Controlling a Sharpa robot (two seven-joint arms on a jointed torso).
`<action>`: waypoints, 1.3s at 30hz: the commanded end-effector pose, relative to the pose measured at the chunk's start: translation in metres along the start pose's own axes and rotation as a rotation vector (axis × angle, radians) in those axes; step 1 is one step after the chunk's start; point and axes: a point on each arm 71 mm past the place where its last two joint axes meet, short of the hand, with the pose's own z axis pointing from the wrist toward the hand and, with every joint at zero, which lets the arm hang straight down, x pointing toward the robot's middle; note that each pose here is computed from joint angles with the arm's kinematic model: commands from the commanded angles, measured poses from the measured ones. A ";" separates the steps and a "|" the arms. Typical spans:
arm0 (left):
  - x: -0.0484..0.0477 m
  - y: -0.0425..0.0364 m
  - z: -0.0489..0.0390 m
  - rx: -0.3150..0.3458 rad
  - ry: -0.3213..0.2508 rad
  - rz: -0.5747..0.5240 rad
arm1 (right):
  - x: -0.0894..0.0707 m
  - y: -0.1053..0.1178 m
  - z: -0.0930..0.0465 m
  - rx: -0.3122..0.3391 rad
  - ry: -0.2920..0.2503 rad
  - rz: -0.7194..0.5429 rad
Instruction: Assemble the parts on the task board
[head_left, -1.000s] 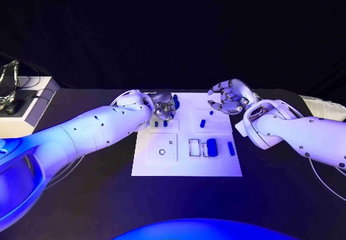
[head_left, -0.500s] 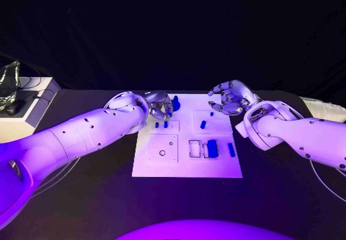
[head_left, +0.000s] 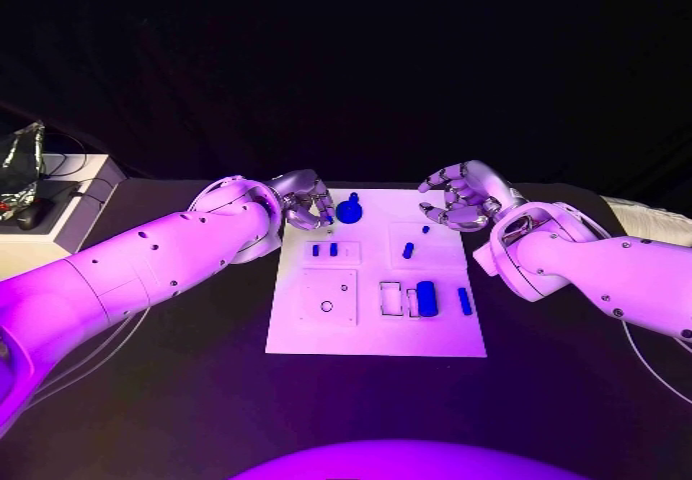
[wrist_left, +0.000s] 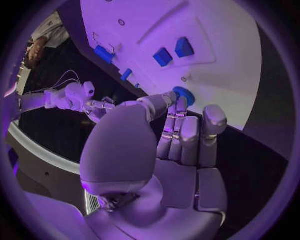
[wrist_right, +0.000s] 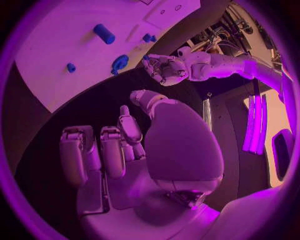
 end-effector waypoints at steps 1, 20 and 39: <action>0.0014 0.0022 -0.0006 -0.014 0.026 -0.009 | 0.000 0.001 0.000 -0.009 0.008 -0.005; 0.0150 0.0073 0.0024 -0.037 0.064 0.018 | 0.001 0.001 0.000 -0.011 0.009 -0.004; 0.0199 0.0045 0.0072 -0.042 0.088 0.030 | 0.001 0.002 0.000 -0.012 0.009 -0.003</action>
